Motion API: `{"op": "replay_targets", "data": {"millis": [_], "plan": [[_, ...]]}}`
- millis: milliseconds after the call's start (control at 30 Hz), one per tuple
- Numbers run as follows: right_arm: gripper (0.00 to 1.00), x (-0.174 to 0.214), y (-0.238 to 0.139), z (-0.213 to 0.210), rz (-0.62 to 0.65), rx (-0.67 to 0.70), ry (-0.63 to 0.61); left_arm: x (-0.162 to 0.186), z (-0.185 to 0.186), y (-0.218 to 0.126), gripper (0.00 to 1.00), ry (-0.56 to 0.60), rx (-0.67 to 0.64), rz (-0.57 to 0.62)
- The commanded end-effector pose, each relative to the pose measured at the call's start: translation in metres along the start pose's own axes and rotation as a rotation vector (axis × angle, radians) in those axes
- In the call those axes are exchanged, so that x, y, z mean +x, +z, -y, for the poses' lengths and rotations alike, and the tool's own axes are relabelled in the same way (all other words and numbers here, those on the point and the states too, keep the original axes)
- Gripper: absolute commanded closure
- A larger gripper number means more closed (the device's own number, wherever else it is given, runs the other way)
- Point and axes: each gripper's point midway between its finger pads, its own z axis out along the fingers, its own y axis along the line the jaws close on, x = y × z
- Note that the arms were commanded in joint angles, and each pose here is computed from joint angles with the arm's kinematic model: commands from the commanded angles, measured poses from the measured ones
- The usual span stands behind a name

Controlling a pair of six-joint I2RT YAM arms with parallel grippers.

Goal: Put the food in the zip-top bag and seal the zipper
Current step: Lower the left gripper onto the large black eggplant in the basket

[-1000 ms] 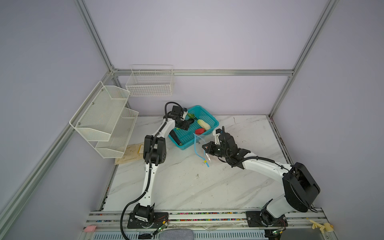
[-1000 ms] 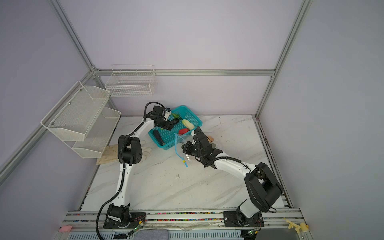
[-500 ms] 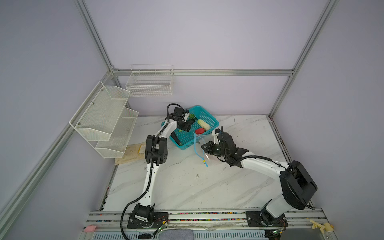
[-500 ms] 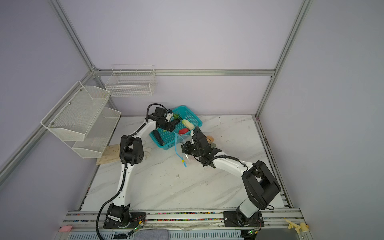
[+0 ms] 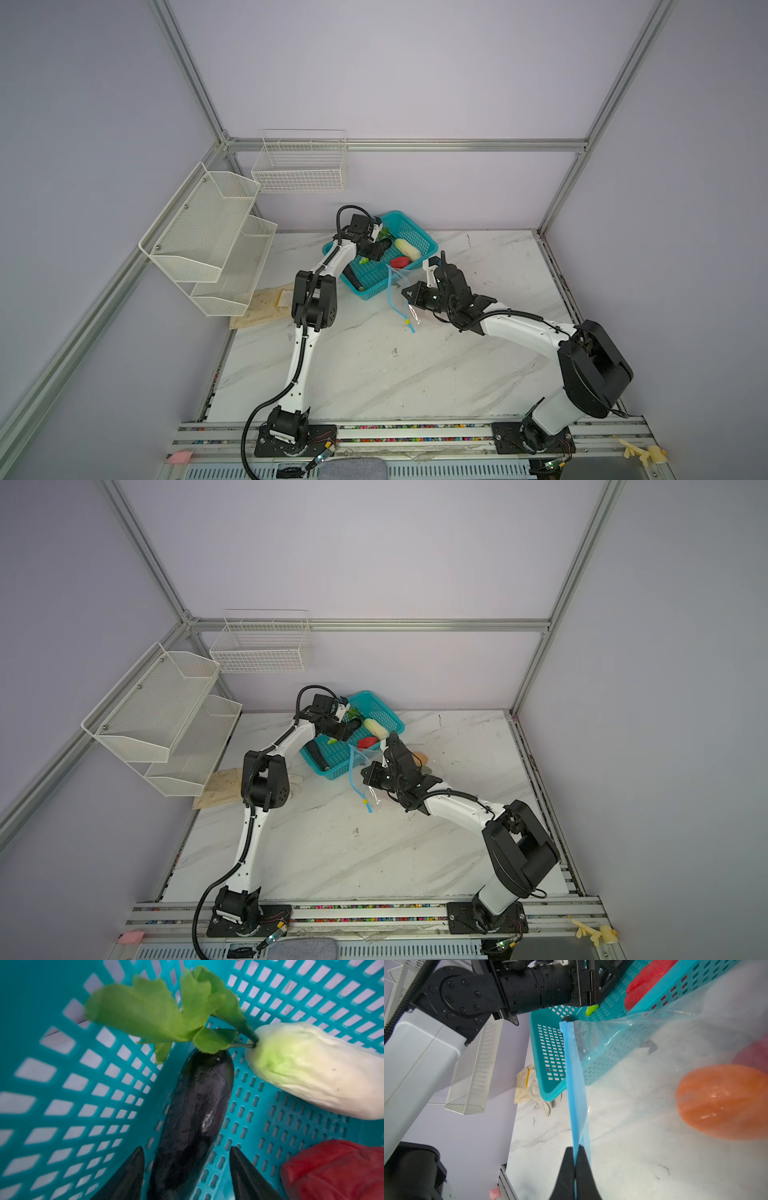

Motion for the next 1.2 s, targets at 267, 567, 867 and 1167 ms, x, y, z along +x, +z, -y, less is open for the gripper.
{"op": "replay_targets", "data": {"millis": [267,567,867,1167], "plan": [[1.00,-0.016,-0.001,-0.012,0.046,-0.029,-0.002,-0.019,0.007,-0.004,0.45,0.016,0.011,0.056],[1.00,-0.015,-0.002,-0.013,0.044,-0.036,-0.015,-0.016,0.011,-0.032,0.53,0.046,-0.023,0.045],[1.00,-0.019,-0.007,-0.018,0.061,-0.046,-0.031,-0.013,0.011,-0.068,0.56,0.062,-0.067,0.060],[1.00,-0.020,-0.007,-0.022,0.061,-0.060,-0.041,-0.012,0.013,-0.084,0.55,0.080,-0.071,0.062]]}}
